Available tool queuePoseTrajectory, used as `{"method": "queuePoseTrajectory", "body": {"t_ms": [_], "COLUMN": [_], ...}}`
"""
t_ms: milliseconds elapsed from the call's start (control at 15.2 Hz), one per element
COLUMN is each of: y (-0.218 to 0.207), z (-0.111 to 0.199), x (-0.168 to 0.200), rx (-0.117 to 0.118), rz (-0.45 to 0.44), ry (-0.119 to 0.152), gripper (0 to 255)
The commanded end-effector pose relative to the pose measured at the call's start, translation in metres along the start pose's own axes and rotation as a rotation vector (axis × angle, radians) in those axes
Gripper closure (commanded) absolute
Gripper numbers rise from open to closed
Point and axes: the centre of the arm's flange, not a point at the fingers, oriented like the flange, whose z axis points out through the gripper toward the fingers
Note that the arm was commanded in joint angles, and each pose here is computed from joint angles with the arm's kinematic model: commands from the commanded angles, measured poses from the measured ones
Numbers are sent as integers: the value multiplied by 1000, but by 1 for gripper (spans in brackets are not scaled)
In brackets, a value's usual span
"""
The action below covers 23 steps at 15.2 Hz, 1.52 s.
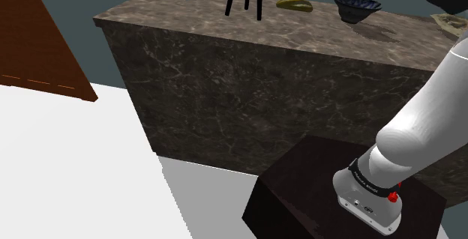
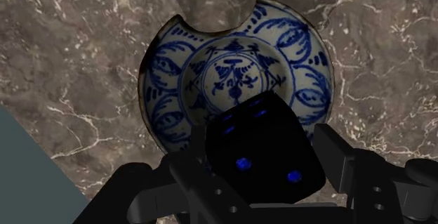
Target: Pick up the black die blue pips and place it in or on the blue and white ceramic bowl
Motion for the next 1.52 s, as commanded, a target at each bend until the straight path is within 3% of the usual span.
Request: {"method": "queuePoseTrajectory", "body": {"t_ms": [0, 726, 1254, 1320, 1452], "y": [7, 6, 6, 6, 6], "z": [10, 68, 71, 71, 71], "x": [0, 0, 0, 0, 0], "rx": [-1, -1, -1, -1, -1], "rz": [-2, -2, -2, -2, -2], "ry": [0, 0, 0, 0, 0], "gripper": [255, 255, 255, 0, 0]}}
